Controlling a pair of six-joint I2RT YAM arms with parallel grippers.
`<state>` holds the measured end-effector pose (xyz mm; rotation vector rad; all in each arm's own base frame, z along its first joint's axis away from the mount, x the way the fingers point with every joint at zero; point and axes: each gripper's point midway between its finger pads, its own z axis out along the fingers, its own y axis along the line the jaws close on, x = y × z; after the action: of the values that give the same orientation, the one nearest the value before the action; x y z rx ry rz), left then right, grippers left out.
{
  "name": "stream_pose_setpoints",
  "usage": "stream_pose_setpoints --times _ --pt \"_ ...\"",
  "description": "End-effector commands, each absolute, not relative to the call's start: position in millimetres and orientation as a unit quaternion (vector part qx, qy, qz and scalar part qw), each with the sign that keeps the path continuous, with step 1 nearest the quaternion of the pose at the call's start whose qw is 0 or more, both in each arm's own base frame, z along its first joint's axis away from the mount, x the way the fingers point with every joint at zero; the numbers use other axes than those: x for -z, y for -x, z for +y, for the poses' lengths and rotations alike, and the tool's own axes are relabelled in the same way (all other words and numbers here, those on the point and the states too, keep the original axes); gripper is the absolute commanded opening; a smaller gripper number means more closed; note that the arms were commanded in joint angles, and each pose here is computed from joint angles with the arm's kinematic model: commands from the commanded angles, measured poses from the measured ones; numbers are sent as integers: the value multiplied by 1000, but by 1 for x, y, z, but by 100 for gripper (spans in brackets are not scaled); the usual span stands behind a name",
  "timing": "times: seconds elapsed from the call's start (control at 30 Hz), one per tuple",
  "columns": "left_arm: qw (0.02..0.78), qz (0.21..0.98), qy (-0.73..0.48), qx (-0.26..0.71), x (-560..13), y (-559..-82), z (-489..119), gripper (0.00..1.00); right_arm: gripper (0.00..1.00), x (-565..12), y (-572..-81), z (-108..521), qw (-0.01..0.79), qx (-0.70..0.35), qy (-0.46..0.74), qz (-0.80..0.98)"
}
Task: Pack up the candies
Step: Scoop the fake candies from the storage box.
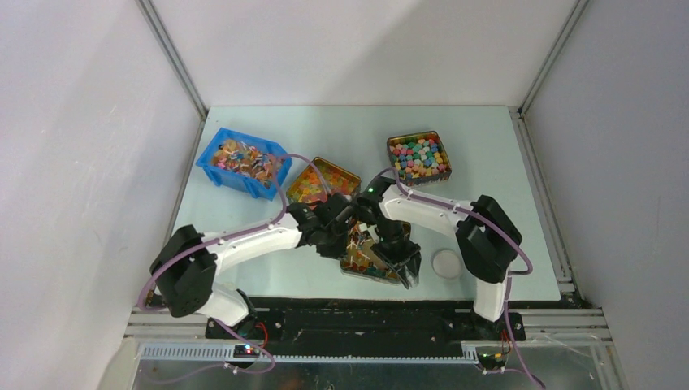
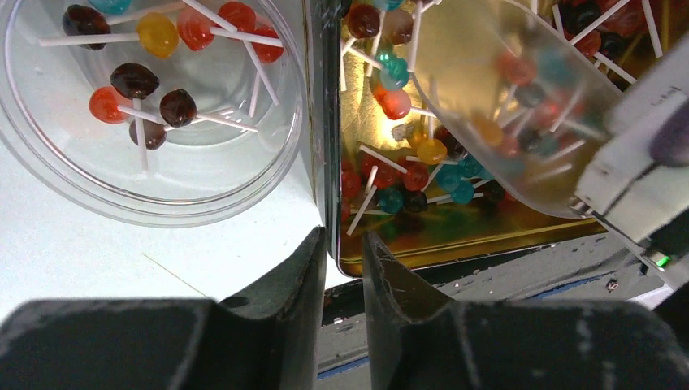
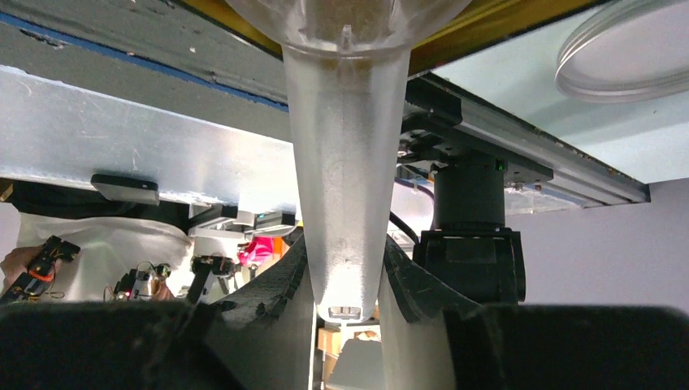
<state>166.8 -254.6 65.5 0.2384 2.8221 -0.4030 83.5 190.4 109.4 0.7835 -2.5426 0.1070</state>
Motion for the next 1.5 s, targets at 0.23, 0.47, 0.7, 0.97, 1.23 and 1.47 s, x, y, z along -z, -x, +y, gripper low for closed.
stream_pose_setpoints --times 0.23,0.47,0.7,0.97,1.23,1.47 --pt "169 961 -26 218 -77 -169 -259 51 0 -99 -92 204 216 0 -287 -933" --pt "153 957 3 247 -62 -167 -255 47 0 -95 -90 205 225 11 -283 -932" --pt "138 960 3 244 -49 -166 -258 38 0 -82 -96 208 230 10 -279 -932" --pt "134 964 1 231 -45 -168 -257 29 0 -67 -116 214 209 2 -275 -938" --pt "138 964 -1 228 -47 -169 -256 29 0 -54 -141 224 178 1 -283 -943" --pt "143 962 -1 231 -51 -170 -256 31 0 -50 -147 224 157 0 -297 -942"
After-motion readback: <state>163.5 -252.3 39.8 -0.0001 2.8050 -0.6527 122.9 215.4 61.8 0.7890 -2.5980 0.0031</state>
